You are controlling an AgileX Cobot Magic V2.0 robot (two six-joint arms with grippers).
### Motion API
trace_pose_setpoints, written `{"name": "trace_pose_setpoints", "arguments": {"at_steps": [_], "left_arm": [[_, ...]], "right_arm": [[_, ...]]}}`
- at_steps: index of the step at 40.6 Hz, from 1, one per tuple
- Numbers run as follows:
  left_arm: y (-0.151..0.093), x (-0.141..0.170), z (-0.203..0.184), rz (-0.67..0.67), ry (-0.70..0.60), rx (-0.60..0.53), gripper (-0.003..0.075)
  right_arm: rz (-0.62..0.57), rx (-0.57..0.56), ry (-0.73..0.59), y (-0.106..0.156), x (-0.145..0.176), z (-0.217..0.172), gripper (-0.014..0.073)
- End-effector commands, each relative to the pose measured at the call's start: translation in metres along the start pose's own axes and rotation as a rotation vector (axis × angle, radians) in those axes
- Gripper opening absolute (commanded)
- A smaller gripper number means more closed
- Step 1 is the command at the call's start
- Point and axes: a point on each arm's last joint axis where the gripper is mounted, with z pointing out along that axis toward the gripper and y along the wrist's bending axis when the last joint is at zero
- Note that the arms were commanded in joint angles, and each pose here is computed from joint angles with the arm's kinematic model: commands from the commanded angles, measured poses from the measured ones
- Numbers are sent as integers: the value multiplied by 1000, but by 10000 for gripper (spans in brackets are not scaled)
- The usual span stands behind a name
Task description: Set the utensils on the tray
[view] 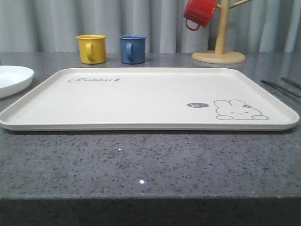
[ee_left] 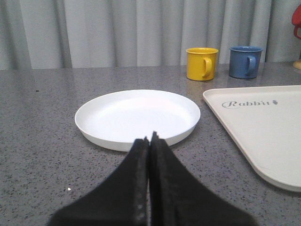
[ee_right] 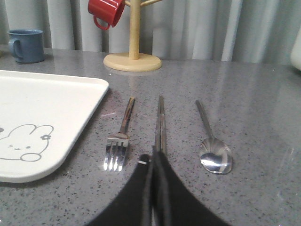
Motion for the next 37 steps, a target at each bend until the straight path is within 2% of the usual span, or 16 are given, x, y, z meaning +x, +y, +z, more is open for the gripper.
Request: {"name": "trace_pose_setpoints", "arguments": {"at_steps": [1, 16, 19, 22, 27, 29, 33, 37], "left_arm": [[0, -8, -2, -16, -102, -1, -18], [0, -8, -2, -16, -102, -1, -18], [1, -17, -4, -16, -183, -7, -18], [2, -37, -8, -16, -258, -11, -18], [6, -99, -24, -16, -298, -10, -18], [7, -126, -28, -13, -259, -6, -18], [10, -171, -22, -4, -95, 4, -18], [10, -177, -1, -4, 41, 14, -18]], "right_arm": [[-10, 6, -121, 0, -13, -3, -69], [-10, 7, -128, 0, -14, -3, -69], [11, 8, -166, -1, -19, -4, -69], [42, -1, -185, 0, -38, -8, -69], [36, -18, -207, 3, -91, -23, -69], [34, -24, -197, 4, -117, -24, -69], [30, -34, -73, 6, -155, -11, -69], [15, -35, 111, 6, -161, 14, -69]]}}
